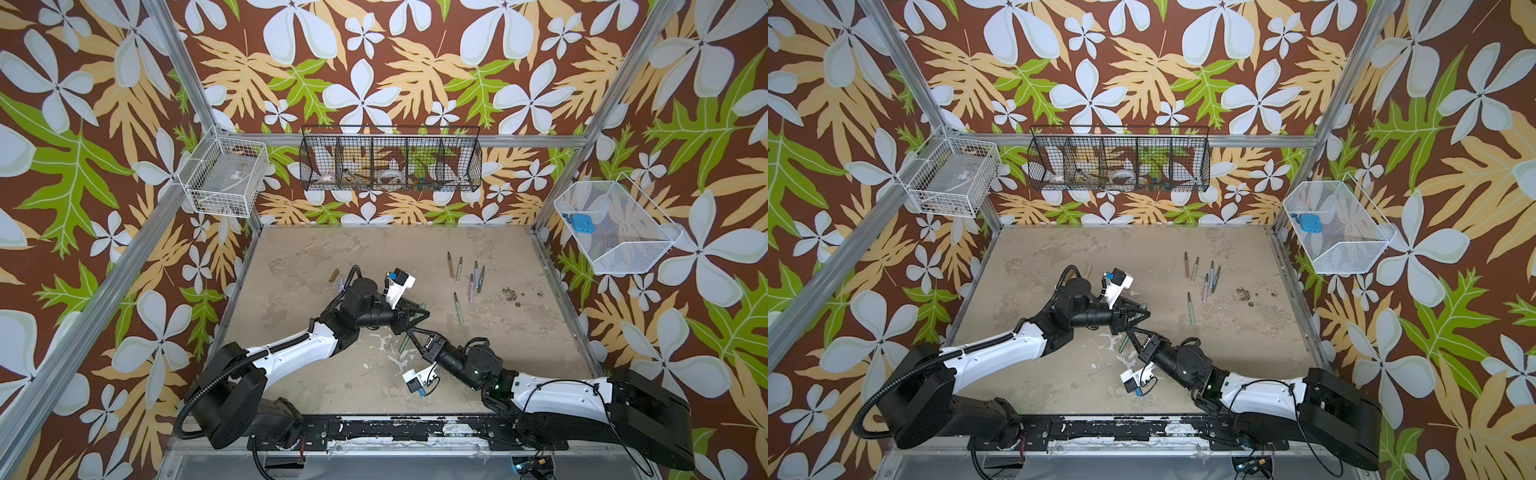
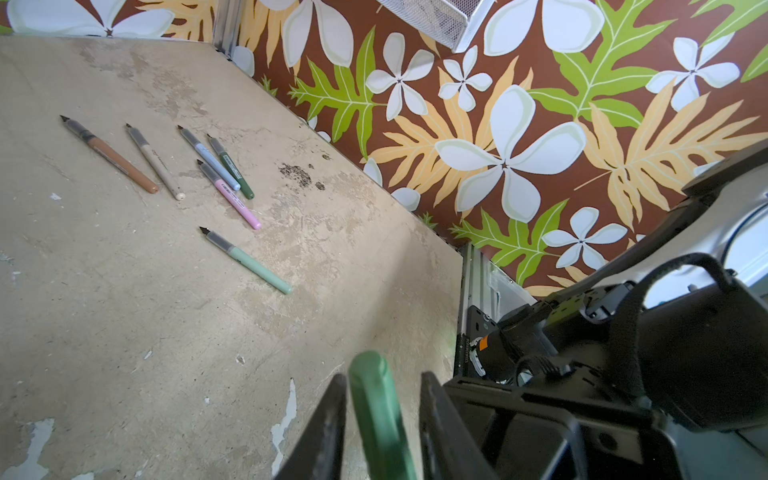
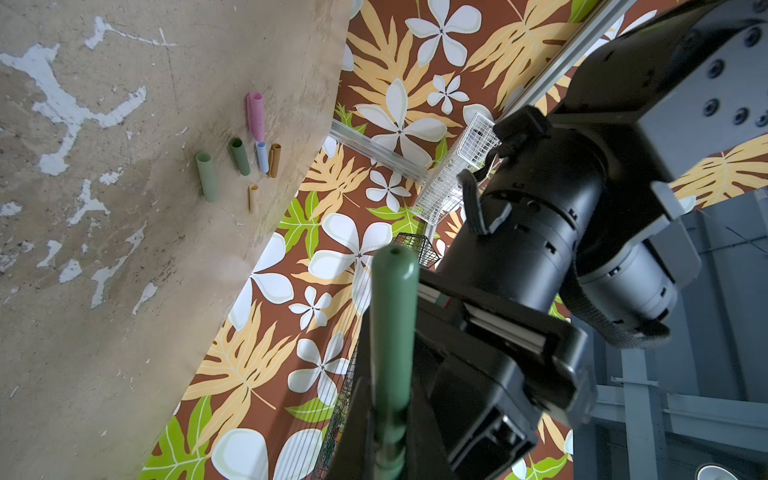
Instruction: Open the pen caps
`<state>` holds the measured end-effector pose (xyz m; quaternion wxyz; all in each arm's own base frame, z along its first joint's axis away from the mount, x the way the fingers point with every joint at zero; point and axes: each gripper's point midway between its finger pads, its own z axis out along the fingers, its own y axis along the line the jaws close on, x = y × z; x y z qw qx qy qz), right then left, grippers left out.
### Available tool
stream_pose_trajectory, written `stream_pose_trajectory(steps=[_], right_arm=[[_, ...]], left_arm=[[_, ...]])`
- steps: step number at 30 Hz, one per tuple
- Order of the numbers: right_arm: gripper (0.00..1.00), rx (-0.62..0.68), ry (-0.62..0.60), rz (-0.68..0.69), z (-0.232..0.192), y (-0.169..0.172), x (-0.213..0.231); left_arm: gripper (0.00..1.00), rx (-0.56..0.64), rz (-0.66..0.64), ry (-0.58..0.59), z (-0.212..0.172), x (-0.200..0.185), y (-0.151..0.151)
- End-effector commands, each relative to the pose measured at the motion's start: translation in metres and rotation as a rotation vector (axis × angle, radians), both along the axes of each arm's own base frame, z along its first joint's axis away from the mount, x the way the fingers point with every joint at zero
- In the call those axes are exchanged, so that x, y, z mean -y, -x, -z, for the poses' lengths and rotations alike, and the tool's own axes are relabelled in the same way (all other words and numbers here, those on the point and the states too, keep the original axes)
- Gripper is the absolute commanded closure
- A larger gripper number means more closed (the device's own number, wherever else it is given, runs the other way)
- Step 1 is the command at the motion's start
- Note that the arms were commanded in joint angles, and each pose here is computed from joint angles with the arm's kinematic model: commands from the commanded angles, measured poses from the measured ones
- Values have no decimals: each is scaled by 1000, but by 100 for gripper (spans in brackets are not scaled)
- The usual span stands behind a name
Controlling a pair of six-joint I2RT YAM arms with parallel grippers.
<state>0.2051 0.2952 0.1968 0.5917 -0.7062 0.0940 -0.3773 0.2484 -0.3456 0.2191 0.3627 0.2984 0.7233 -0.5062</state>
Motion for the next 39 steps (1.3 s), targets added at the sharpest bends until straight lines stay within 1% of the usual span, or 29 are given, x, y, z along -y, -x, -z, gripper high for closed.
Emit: stream_pose_trajectory(steps=[1, 4, 6, 8, 10, 12, 13, 16, 19, 21, 24, 27, 28, 29, 30, 32, 34, 36, 39], right_arm=[[100, 18, -40, 6, -11, -1, 0], [100, 16, -41, 21, -11, -4, 1], [100, 24, -66, 44, -15, -7, 3], [89, 34, -82, 75, -19, -12, 5], [83, 37, -88, 87, -20, -13, 6], [66, 38, -100, 81, -20, -12, 6], [59, 35, -107, 77, -20, -11, 6], [57, 4, -112, 57, -17, -7, 3], [57, -44, -80, 14, -7, 2, -4], [56, -66, -74, -20, -1, 9, -6], [56, -120, -68, -53, 9, 17, -7], [56, -195, -79, -97, 18, 27, -9], [56, -244, -110, -104, 18, 29, -10], [57, -315, -172, -94, 12, 28, -12], [58, -388, -256, -78, 3, 25, -13], [61, -555, -481, -24, -24, 14, -11], [61, -659, -647, 33, -42, 3, -4], [60, -757, -766, 55, -55, -3, 0], [53, -938, -903, 39, -66, -8, 4]], left_arm=[[79, 4, 6, -22, 4, -1, 1], [89, 3, 11, -23, 5, 0, 2], [95, 2, 9, -29, 5, 0, 1], [100, 7, 5, -28, 4, -1, 1], [100, 13, 0, -16, 0, -1, 1], [100, 17, -13, -3, -3, -3, 1], [100, 22, -22, 5, -6, -4, 0], [100, 38, -38, 28, -13, -8, 2], [100, 60, -87, 34, -19, -15, -2], [100, 85, -152, 33, -23, -23, -8], [100, 126, -283, 35, -30, -42, -20], [100, 149, -386, 70, -38, -64, -28], [100, 151, -418, 87, -40, -72, -31], [100, 149, -444, 102, -40, -79, -34], [100, 147, -466, 112, -39, -85, -37], [100, 162, -494, 138, -40, -95, -39], [100, 195, -495, 157, -42, -99, -37], [100, 213, -484, 170, -43, -99, -33], [100, 220, -468, 182, -41, -97, -31]])
